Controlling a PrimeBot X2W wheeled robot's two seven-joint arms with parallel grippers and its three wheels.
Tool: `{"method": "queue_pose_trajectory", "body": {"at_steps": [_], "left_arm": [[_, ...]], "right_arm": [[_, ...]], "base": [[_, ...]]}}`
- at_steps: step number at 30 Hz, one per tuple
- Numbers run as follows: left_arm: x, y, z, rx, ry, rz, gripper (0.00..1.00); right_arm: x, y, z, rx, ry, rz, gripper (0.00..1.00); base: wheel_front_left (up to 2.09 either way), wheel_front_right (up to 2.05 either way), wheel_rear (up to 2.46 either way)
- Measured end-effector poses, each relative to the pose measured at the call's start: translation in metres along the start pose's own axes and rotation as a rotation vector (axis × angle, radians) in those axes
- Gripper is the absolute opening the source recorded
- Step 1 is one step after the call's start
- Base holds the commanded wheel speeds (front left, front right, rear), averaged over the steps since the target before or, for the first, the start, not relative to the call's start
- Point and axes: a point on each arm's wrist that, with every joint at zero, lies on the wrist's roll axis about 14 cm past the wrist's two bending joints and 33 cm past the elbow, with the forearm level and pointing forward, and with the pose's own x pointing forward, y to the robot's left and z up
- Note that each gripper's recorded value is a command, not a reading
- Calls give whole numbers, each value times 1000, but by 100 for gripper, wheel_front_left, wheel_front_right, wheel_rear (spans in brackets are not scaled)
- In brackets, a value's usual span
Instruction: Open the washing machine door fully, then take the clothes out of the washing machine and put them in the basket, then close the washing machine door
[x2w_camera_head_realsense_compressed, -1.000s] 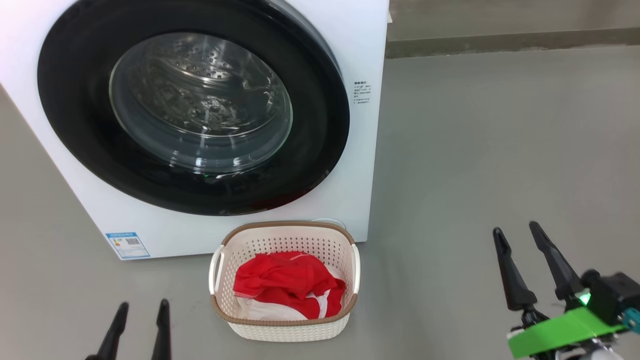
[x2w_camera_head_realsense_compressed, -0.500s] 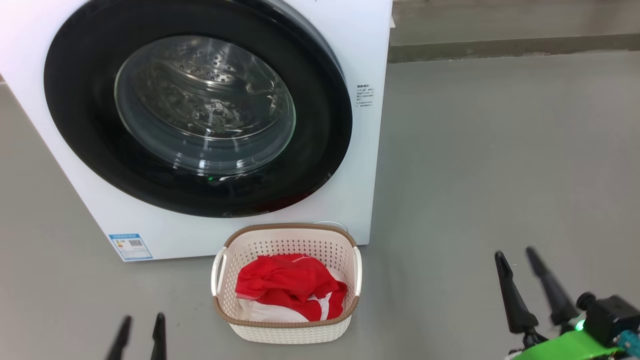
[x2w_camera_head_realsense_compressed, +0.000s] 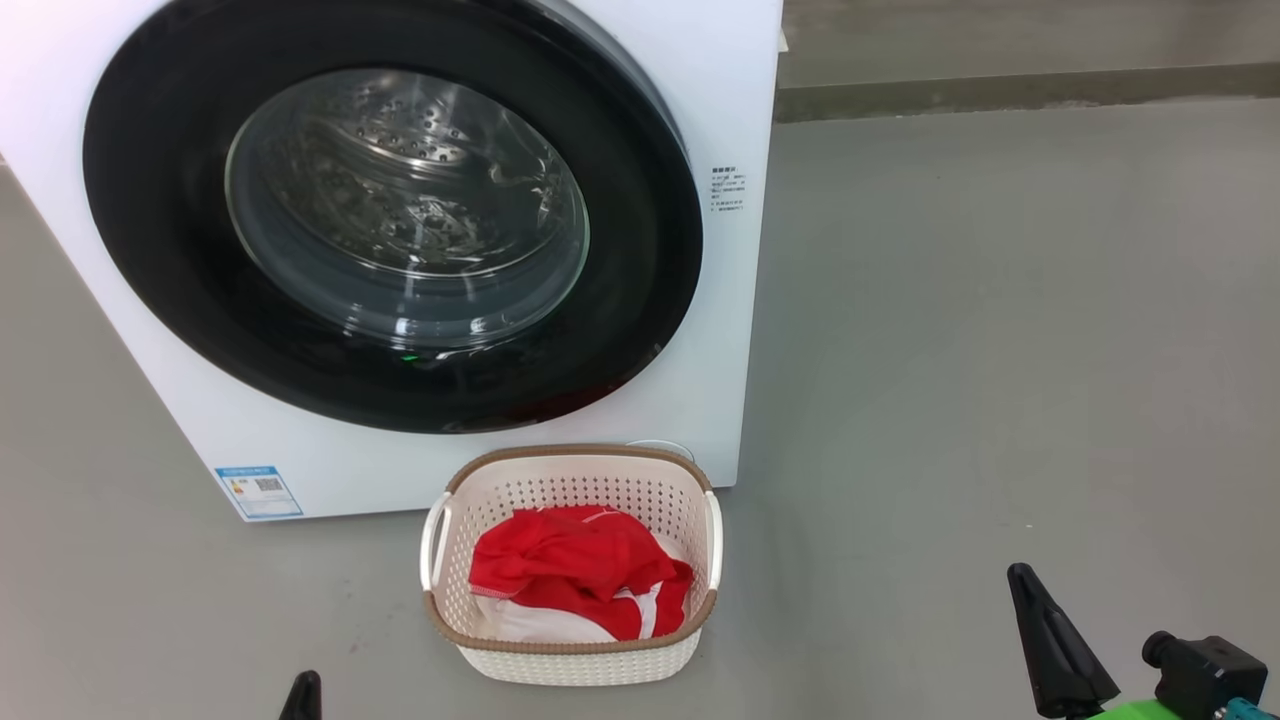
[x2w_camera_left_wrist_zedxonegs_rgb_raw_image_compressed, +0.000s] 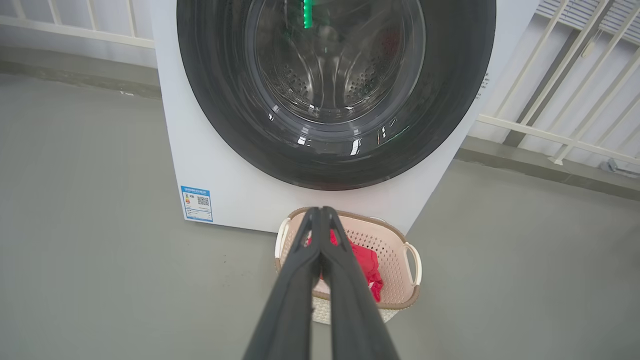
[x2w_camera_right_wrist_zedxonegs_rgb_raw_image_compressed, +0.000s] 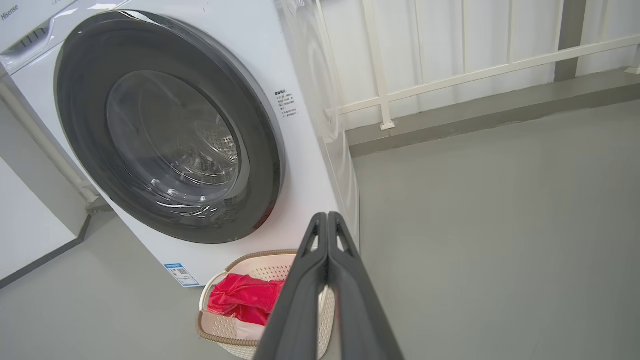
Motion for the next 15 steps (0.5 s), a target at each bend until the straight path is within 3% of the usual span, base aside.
{"method": "queue_pose_trajectory", "body": {"at_steps": [15], "left_arm": [[3, 3, -5, -166, 30, 30, 0]], "right_arm": [[3, -8, -3, 146, 19, -47, 0]], "base": [[0, 0, 0]]}}
